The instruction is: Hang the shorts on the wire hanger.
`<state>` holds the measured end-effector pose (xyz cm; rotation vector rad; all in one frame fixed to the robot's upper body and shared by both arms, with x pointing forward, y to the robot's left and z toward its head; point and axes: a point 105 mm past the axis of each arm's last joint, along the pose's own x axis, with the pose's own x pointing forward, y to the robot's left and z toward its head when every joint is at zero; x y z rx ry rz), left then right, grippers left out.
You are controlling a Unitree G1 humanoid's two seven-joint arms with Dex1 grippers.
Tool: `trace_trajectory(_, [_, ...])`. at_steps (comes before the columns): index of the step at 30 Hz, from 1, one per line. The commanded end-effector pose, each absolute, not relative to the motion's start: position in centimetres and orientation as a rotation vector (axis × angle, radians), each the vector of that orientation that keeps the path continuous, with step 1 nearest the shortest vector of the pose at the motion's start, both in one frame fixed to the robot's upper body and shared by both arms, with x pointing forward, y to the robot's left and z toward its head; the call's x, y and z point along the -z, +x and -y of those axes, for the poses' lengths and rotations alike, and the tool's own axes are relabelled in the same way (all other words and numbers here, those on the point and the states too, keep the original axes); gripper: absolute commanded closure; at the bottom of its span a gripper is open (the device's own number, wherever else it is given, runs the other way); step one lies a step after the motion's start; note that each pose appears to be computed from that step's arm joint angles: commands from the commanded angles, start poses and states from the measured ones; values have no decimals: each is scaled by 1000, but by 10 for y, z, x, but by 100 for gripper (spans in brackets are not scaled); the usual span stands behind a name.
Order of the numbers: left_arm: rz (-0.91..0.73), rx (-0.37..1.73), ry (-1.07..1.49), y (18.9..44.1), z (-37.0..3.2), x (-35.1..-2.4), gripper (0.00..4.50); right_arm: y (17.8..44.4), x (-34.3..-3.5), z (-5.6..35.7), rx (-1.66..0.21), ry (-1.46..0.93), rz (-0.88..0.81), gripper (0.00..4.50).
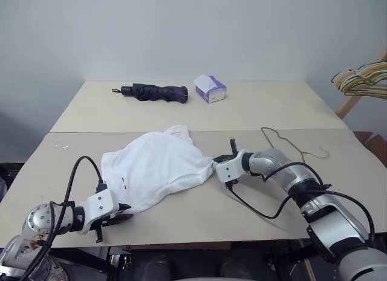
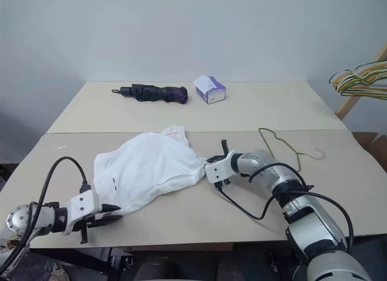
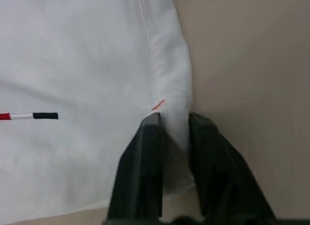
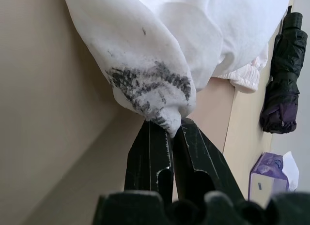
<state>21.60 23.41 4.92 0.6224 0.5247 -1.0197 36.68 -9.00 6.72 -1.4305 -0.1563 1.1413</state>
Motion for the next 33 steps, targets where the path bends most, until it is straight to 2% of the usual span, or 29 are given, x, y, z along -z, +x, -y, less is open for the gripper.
trace_trajectory(1, [-552,964,670,223,-250,-49,448,370,-81,92,-1103,-1441,188,450])
trace_trajectory(6, [-506,916,738,233,-252,-55,448,366,-90,102,-1096,-1468,172,450])
trace_trajectory(8, [-459,913,717,236,-250,-69,448,358,-98,110,-1118,-1486,147,450])
trace_trajectory(13, [-439,1026,734,219,-244,-95,448,310,-110,130,-1284,-1510,30,450])
trace_trajectory(18, [-545,1229,749,183,-235,-98,448,256,-118,132,-1476,-1466,-48,450])
trace_trajectory(20, [-551,1264,754,180,-231,-102,448,243,-123,127,-1512,-1389,-79,450])
trace_trajectory(22, [-539,1260,760,190,-227,-108,448,242,-128,121,-1511,-1261,-131,450])
trace_trajectory(24, [-492,1215,803,213,-225,-115,448,248,-137,118,-1506,-1106,-214,450])
trace_trajectory(25, [-372,1111,863,245,-222,-128,448,266,-147,119,-1442,-1060,-233,450])
trace_trajectory(27, [-171,958,928,290,-212,-155,448,295,-161,119,-1329,-1017,-244,450])
trace_trajectory(28, [-20,785,926,327,-207,-189,448,328,-179,122,-1153,-1000,-221,450])
trace_trajectory(30, [245,453,885,378,-205,-265,448,389,-228,131,-761,-948,-113,450])
trace_trajectory(31, [324,348,863,389,-205,-291,448,407,-246,135,-630,-925,-69,450])
trace_trajectory(33, [581,47,790,393,-217,-369,448,432,-312,151,-275,-945,181,450])
